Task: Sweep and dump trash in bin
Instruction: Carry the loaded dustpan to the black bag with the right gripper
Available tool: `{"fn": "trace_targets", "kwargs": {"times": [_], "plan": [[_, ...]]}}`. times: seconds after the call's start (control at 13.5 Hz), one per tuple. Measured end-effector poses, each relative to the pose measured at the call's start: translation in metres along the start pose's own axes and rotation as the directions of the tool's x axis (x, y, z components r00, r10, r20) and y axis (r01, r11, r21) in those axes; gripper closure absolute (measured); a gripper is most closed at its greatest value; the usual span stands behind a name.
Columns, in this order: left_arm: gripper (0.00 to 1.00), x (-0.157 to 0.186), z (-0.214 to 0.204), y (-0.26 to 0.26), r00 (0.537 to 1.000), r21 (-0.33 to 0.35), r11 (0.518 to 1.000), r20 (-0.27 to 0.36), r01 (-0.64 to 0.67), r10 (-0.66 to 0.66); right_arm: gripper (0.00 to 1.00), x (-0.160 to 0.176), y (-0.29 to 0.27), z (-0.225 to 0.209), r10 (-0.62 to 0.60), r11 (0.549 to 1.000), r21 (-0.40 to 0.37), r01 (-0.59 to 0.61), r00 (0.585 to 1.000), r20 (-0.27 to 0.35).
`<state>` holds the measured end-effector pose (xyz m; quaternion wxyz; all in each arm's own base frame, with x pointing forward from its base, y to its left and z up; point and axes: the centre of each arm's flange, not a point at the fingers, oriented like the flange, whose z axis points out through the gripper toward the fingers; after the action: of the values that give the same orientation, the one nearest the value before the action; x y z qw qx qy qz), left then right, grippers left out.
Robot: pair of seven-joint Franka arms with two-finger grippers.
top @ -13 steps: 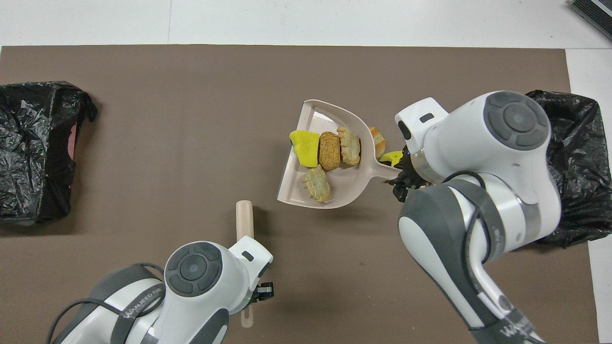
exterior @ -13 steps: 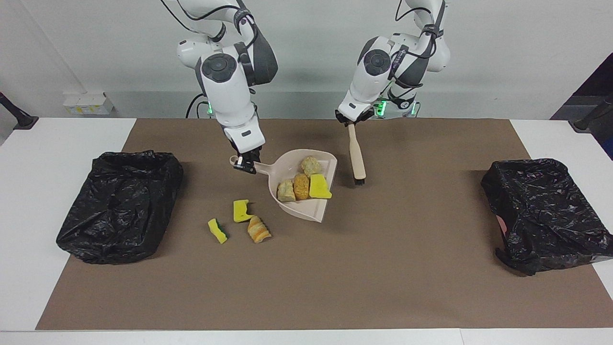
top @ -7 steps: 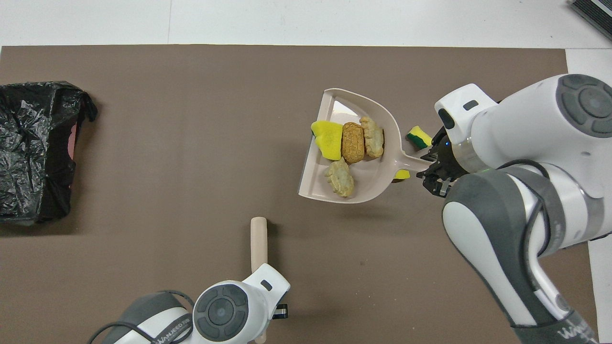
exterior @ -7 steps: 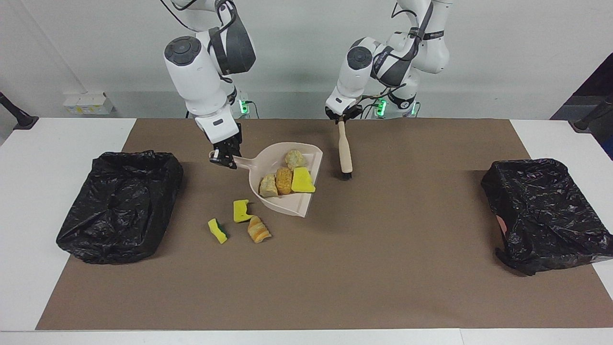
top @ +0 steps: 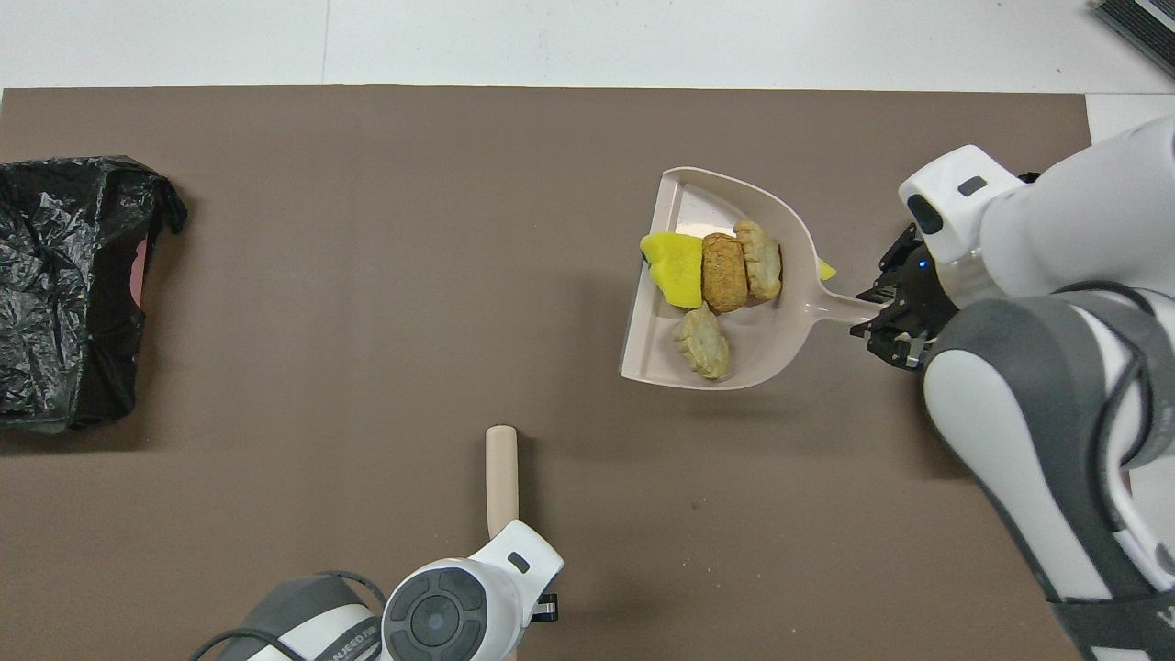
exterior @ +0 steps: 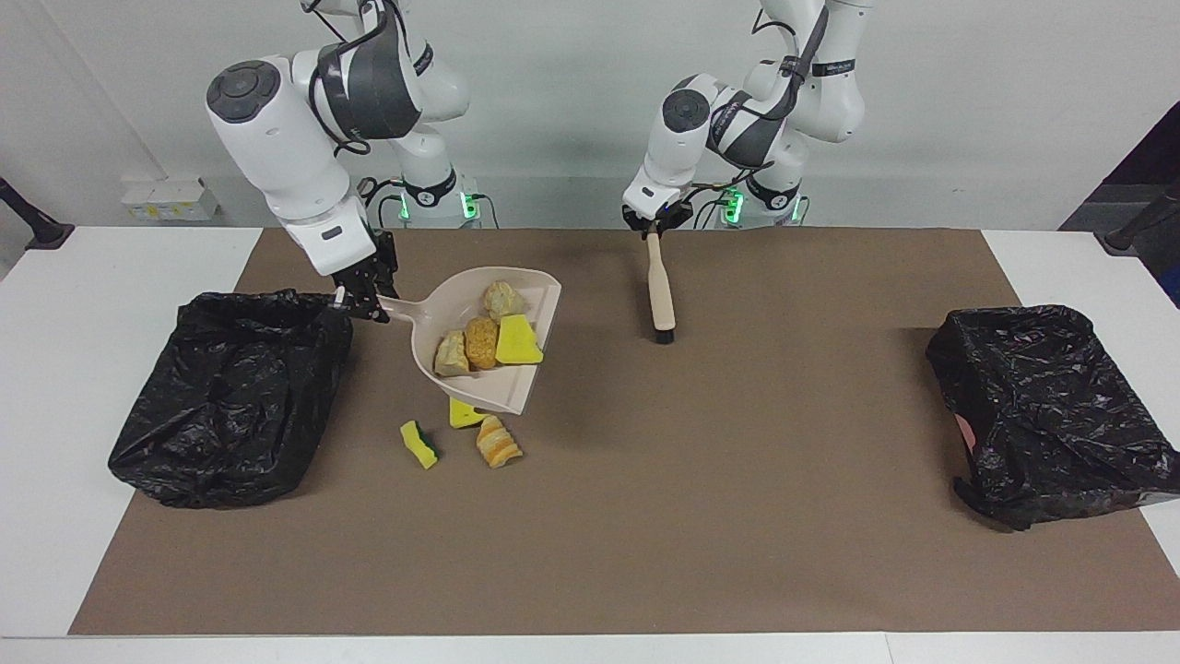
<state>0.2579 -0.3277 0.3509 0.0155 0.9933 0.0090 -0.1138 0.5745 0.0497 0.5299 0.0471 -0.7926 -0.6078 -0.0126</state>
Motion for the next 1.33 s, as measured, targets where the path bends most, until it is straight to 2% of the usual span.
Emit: {"fn": "trace_targets", "kwargs": {"times": [0.15, 0.22, 0.37, 0.44, 0.52, 0.59, 0.74, 0.82, 0.89, 1.11, 1.33], "plan": [[0.72, 0.0, 0.001, -0.001, 1.0, -0.001, 1.0, -0.001, 0.002, -0.002, 0.68, 0.0, 0.0, 0.0, 0.0, 1.0, 0.004, 0.0, 1.0, 0.001], [0.66, 0.001, 0.001, -0.001, 1.0, -0.001, 1.0, -0.001, 0.003, -0.003, 0.68, -0.001, 0.0, 0.0, 0.001, 1.0, 0.005, -0.001, 1.0, 0.002], [0.42, 0.005, 0.0, -0.004, 1.0, -0.005, 1.0, 0.0, 0.015, -0.015, 0.68, -0.013, 0.004, -0.001, 0.013, 1.0, 0.003, -0.013, 1.0, 0.001], [0.35, 0.009, -0.001, -0.008, 1.0, -0.008, 1.0, 0.001, 0.029, -0.029, 0.68, -0.023, 0.007, -0.004, 0.014, 1.0, 0.004, -0.014, 1.0, 0.001], [0.35, 0.016, -0.002, -0.013, 0.999, -0.014, 0.999, 0.001, 0.049, -0.049, 0.68, -0.034, 0.009, -0.009, 0.012, 1.0, 0.007, -0.012, 1.0, 0.004], [0.29, 0.023, -0.005, -0.018, 0.998, -0.021, 0.997, 0.0, 0.069, -0.069, 0.68, -0.044, 0.012, -0.016, 0.009, 1.0, 0.007, -0.009, 1.0, 0.01], [0.07, 0.04, -0.016, -0.031, 0.993, -0.044, 0.992, -0.009, 0.118, -0.118, 0.68, -0.068, 0.016, -0.032, -0.004, 1.0, -0.001, 0.004, 0.999, 0.034], [0.0, 0.051, -0.023, -0.038, 0.989, -0.06, 0.988, -0.017, 0.144, -0.146, 0.68, -0.081, 0.018, -0.037, -0.013, 1.0, 0.0, 0.013, 0.999, 0.046], [0.0, 0.062, -0.033, -0.045, 0.985, -0.078, 0.983, -0.029, 0.167, -0.17, 0.68, -0.097, 0.02, -0.04, -0.025, 1.0, 0.001, 0.025, 0.998, 0.063], [0.0, 0.11, -0.076, -0.086, 0.977, -0.137, 0.975, -0.101, 0.175, -0.19, 0.68, -0.157, 0.03, -0.046, -0.069, 0.997, -0.012, 0.072, 0.984, 0.163], [0.0, 0.149, -0.103, -0.148, 0.976, -0.131, 0.986, -0.175, 0.104, -0.126, 0.68, -0.214, 0.041, -0.055, -0.046, 0.995, -0.07, 0.066, 0.965, 0.259]]}}
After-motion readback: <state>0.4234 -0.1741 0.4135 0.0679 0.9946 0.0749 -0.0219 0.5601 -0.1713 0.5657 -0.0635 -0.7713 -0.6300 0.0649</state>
